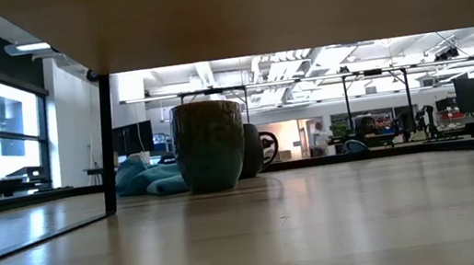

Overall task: Stack small to large cups/mugs on shelf
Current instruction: Put the black mug on the shelf

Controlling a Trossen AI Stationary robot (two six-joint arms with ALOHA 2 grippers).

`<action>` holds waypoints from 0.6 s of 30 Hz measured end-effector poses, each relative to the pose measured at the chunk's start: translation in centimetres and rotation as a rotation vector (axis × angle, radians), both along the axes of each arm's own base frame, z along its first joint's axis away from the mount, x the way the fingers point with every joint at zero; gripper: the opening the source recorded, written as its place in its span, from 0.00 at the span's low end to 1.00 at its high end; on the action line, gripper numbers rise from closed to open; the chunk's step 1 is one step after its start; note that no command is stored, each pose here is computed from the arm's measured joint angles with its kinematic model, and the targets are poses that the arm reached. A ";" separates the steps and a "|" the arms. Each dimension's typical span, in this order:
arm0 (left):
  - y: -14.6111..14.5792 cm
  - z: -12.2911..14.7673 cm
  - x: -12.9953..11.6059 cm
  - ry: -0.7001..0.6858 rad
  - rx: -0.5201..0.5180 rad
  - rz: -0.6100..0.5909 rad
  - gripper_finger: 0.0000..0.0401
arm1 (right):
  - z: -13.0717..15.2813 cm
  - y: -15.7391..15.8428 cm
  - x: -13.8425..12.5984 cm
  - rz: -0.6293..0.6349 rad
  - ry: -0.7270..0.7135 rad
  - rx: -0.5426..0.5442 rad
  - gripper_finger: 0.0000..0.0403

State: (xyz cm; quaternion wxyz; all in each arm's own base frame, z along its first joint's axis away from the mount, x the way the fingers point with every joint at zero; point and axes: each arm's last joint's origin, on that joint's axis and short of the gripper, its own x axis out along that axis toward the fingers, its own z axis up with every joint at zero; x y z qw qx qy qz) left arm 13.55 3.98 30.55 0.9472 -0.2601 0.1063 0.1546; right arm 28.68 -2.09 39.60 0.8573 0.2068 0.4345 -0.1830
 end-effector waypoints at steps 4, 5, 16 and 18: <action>0.0 0.0 0.0 -0.002 -0.011 0.014 0.54 | 0.4 -2.6 0.2 -0.049 -0.060 -0.003 0.40; 0.0 0.0 0.0 -0.002 -0.011 0.013 0.54 | 0.4 -3.2 0.2 -0.053 -0.067 -0.003 0.40; 0.4 -1.0 1.4 0.073 -0.037 0.000 0.54 | 0.6 -6.8 -0.5 -0.096 -0.097 0.004 0.40; 0.8 -1.5 2.3 0.107 -0.037 0.027 0.54 | 0.6 -7.2 -0.6 -0.108 -0.107 0.000 0.40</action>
